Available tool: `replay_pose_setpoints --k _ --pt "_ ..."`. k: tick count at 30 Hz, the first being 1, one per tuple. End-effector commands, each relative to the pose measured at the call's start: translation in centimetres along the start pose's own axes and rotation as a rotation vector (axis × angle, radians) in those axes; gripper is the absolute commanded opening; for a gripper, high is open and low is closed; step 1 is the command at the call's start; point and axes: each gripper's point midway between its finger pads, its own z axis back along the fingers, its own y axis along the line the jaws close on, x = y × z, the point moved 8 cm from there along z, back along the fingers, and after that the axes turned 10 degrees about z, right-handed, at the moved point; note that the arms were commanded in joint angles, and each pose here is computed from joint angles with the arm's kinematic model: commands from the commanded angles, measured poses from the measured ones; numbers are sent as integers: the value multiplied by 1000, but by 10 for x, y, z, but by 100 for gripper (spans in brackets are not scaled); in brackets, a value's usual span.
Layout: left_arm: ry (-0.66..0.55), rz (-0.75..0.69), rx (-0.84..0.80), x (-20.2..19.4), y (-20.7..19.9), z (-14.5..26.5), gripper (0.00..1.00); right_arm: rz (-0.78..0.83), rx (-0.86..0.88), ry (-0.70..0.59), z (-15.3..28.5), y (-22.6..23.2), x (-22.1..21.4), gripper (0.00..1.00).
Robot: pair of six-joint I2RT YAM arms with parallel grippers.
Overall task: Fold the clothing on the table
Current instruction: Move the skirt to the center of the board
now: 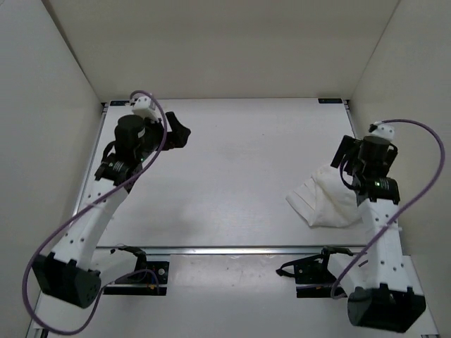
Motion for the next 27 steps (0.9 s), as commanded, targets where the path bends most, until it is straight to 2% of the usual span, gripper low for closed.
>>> replay_pose_setpoints --k 1,8,15,20,23,27 --pt "246 -9 53 -24 13 -13 99 56 49 180 -23 5 -21 99" --pt "332 -27 100 -51 32 -18 99 11 94 307 -58 18 -39 99" --pt "345 -63 150 -62 48 -4 98 13 172 258 -80 50 -34 99" --pt "407 -94 170 -73 54 -7 98 55 128 359 -105 56 -43 90" --pt "418 -91 174 -78 57 -8 98 109 76 364 -111 56 -45 90" --pt "425 -77 172 -81 61 -9 99 101 84 352 -119 53 -47 92"
